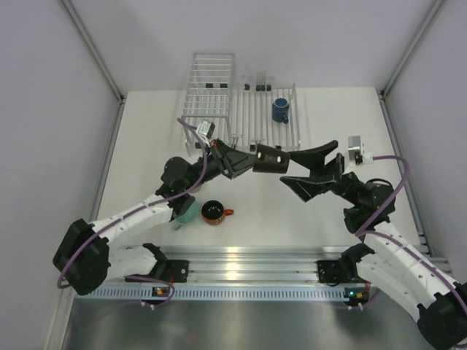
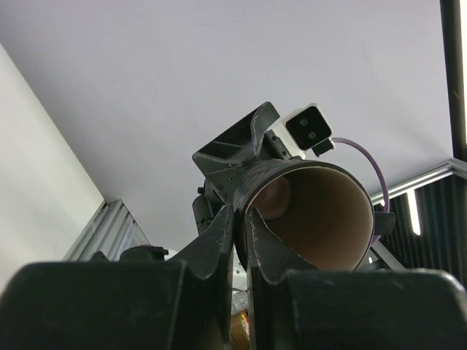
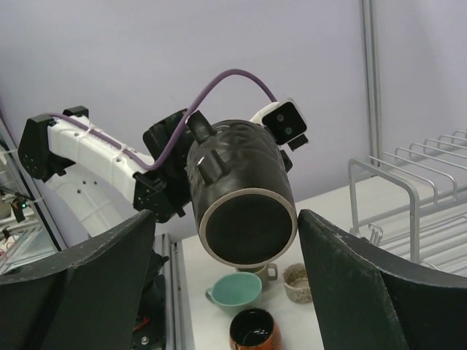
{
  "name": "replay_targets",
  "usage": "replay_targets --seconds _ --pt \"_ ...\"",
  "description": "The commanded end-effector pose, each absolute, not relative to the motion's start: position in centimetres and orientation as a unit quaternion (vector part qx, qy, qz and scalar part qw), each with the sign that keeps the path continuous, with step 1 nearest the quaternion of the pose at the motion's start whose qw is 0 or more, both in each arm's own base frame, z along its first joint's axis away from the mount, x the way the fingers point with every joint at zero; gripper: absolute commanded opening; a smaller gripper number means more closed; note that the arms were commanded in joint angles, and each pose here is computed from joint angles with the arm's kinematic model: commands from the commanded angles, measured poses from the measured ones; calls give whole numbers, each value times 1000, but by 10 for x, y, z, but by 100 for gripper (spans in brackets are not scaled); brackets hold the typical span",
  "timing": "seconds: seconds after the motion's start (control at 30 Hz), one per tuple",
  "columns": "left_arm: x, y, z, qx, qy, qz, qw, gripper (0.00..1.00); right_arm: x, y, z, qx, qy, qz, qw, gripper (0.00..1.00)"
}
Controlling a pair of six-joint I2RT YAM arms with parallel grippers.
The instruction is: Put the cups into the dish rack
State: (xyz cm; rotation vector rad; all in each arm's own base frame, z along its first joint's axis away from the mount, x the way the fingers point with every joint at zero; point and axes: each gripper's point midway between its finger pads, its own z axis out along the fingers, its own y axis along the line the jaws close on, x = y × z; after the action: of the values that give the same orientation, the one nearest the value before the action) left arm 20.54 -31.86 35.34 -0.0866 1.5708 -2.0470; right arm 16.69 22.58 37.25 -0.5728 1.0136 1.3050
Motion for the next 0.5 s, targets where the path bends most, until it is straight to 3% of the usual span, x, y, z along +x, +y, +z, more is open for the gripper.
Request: replay_targets --seconds 0.0,0.47 --pt "201 -318 396 -8 535 -787 306 0 159 229 396 -268 400 569 667 79" --pt "195 -331 385 -5 546 -787 287 0 163 238 397 -269 396 568 669 77"
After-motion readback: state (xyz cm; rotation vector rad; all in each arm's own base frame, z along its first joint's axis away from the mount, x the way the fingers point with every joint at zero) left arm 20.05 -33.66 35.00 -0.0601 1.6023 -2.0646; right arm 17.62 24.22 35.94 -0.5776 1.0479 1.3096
